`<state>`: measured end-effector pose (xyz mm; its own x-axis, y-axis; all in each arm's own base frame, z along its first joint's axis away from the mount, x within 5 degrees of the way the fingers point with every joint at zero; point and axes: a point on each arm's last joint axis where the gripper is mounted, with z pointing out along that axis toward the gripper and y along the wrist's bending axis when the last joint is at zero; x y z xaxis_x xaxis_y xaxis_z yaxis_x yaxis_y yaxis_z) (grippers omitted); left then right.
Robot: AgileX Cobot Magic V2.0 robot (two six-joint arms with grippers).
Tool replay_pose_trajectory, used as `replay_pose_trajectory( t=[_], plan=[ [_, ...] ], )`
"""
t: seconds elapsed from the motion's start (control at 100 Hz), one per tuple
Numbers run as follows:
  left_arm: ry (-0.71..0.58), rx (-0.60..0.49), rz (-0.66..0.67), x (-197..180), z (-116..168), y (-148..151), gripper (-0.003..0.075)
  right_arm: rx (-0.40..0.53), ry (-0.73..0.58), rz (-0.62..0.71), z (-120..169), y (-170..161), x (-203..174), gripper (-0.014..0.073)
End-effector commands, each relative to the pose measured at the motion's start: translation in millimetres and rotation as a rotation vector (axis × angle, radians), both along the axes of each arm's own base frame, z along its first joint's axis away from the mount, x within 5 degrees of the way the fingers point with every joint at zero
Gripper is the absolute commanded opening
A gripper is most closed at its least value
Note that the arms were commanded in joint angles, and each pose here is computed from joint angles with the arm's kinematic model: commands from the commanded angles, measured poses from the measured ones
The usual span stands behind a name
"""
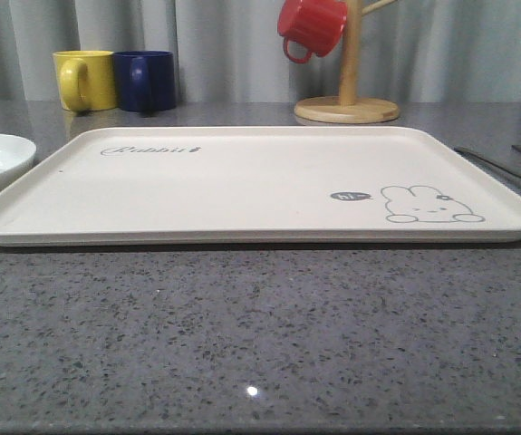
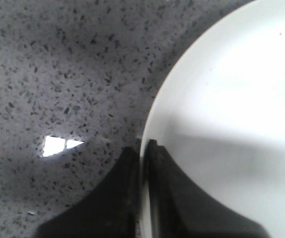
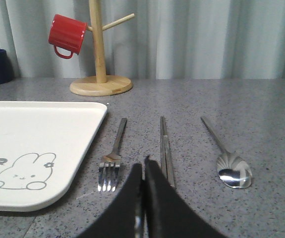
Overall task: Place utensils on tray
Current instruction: 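Lower the left gripper and grasp the white plate's rim, then lift the white plate and carry it over the tray, then lower the plate onto the tray and open the left gripper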
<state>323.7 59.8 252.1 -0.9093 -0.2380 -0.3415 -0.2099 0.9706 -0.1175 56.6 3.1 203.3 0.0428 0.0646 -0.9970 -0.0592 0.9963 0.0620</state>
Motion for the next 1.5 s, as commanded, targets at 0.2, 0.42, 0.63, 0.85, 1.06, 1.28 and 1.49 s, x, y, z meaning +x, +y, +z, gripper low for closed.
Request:
replay_pose_trajectory(
  t=[0.2,0.42,0.63,0.85,1.06,1.28,1.49],
  plan=[
    [-0.179,0.001,0.040,-14.2,51.2,7.9,-0.0019,-0.004,-0.092,0.001,6.9,0.3,-1.8,-0.0069],
    [-0.374,-0.131,-0.020,-33.5,105.7,0.5,-0.0019,-0.004,-0.092,0.001,6.9,0.3,-1.8,-0.0069],
    [-0.423,-0.207,-0.154,-33.9,125.5,-31.3,-0.0019,-0.004,-0.092,0.001,6.9,0.3,-1.8,-0.0069],
    [-0.387,-0.253,-0.323,-14.1,120.4,-82.5,-0.0019,-0.004,-0.092,0.001,6.9,0.3,-1.8,-0.0069],
    [-0.279,-0.310,-0.461,11.2,90.1,-134.8,-0.0019,-0.004,-0.092,0.001,6.9,0.3,-1.8,-0.0069],
    [-0.180,-0.342,-0.532,28.8,56.5,-171.4,-0.0019,-0.004,-0.092,0.001,6.9,0.3,-1.8,-0.0069],
    [-0.133,-0.345,-0.534,36.5,38.1,-177.7,-0.0018,-0.004,-0.092,0.001,6.9,0.3,-1.8,-0.0069]
  ],
)
